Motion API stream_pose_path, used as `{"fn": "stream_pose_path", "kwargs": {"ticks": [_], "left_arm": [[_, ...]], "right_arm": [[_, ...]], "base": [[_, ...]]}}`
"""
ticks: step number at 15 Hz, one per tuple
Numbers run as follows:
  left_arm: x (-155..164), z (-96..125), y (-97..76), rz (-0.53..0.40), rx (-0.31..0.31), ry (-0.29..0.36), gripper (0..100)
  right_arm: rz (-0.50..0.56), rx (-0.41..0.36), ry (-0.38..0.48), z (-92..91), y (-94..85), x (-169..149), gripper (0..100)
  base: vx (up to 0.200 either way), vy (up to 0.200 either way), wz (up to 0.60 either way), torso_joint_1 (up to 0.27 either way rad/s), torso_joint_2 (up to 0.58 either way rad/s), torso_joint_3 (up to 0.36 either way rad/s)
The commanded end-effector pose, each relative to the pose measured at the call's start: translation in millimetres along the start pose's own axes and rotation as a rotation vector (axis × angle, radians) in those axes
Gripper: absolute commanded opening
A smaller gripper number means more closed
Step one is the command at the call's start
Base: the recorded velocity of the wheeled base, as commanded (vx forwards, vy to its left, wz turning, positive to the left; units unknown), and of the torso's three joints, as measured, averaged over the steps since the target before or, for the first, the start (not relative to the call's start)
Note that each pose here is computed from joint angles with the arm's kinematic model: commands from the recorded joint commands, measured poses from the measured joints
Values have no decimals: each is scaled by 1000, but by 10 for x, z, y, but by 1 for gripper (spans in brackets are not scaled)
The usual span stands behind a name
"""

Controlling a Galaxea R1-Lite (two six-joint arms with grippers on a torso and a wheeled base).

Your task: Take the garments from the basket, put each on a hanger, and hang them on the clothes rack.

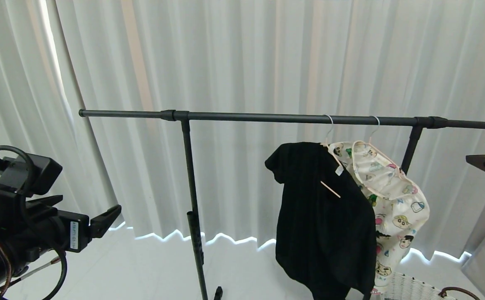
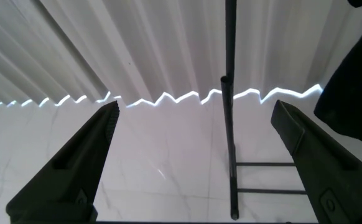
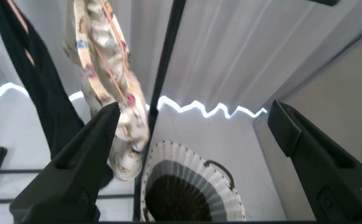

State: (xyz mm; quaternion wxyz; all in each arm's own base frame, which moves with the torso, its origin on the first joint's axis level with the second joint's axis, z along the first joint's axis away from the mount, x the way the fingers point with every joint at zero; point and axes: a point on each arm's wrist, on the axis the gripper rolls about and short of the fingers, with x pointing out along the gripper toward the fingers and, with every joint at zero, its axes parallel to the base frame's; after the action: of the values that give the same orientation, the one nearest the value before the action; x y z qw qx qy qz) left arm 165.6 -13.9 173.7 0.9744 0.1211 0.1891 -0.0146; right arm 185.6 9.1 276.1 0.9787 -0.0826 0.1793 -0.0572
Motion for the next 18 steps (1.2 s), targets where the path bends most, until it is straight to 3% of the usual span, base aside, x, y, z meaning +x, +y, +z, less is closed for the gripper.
{"fn": "stream_pose_path", "kwargs": {"ticks": [1, 14, 18], "left_arm": [[4, -1, -1, 0, 0, 1, 100], [18, 16, 4, 2, 1, 0, 100], [21, 8, 37, 20, -7, 5, 100]], "right_arm": [[1, -3, 5, -2, 8, 29, 100], [-4, -23, -14, -100, 25, 93, 100], [-6, -54, -27, -83, 45, 197, 100]], "base": [[-200, 0, 0, -2, 2, 2], [-200, 0, 0, 2, 3, 2], [0, 0, 0, 0, 0, 0]]}}
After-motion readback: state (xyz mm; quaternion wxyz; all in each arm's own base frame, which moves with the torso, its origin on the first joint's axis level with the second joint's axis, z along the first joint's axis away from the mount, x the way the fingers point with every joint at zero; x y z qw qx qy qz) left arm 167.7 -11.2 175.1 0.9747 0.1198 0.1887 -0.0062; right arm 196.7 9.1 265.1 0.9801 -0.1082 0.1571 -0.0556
